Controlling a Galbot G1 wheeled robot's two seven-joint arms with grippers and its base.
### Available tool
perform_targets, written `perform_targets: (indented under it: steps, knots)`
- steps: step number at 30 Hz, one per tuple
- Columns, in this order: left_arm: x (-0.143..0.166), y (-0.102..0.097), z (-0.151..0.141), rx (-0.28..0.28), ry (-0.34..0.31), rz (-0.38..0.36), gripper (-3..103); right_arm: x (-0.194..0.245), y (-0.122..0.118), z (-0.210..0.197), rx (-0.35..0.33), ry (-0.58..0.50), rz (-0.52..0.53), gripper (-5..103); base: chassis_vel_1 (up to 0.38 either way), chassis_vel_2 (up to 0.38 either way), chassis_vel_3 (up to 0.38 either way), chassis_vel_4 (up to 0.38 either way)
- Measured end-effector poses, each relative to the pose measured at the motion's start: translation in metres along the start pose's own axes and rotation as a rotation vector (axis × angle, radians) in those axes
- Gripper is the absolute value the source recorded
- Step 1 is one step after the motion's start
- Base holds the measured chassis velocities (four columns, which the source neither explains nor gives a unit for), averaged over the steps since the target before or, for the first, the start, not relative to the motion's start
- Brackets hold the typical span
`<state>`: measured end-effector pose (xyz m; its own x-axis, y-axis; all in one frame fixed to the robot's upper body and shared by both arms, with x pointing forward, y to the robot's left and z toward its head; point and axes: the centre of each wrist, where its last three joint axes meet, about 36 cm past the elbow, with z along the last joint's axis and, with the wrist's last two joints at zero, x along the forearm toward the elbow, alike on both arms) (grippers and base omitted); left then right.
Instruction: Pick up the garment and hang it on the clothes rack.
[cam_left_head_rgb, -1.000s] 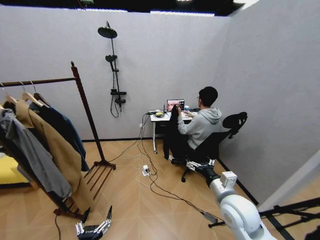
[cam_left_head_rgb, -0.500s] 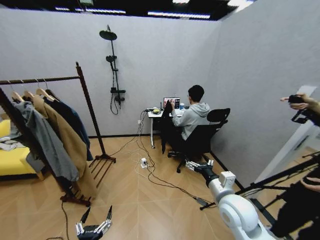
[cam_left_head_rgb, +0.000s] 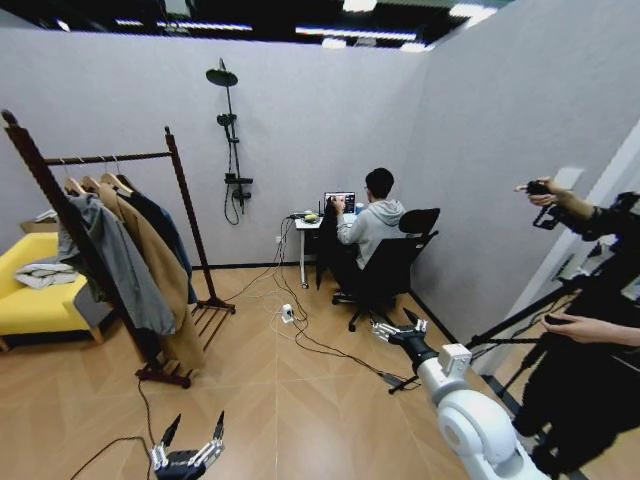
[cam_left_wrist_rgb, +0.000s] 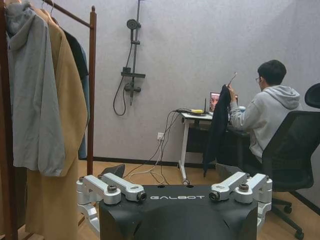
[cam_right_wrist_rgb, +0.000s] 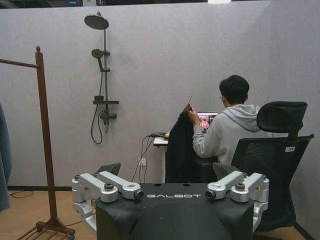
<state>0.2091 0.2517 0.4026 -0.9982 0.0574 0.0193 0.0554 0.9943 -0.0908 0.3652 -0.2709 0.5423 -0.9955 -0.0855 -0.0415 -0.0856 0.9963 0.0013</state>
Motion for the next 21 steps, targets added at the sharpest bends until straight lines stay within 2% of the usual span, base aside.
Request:
perform_targets:
  steps: [4, 21]
  knots:
    - [0.0000, 0.0000, 0.0000, 0.000, 0.000, 0.000, 100, 0.0002, -0.0006, 0.0014, 0.000, -0.003, -0.001, 100, 0.100, -0.098, -0.083, 0.094]
    - [-0.0001, 0.0000, 0.0000, 0.000, 0.000, 0.000, 100, 0.0067, 0.0037, 0.0010, -0.013, -0.006, 0.002, 100, -0.018, 0.021, 0.024, -0.010]
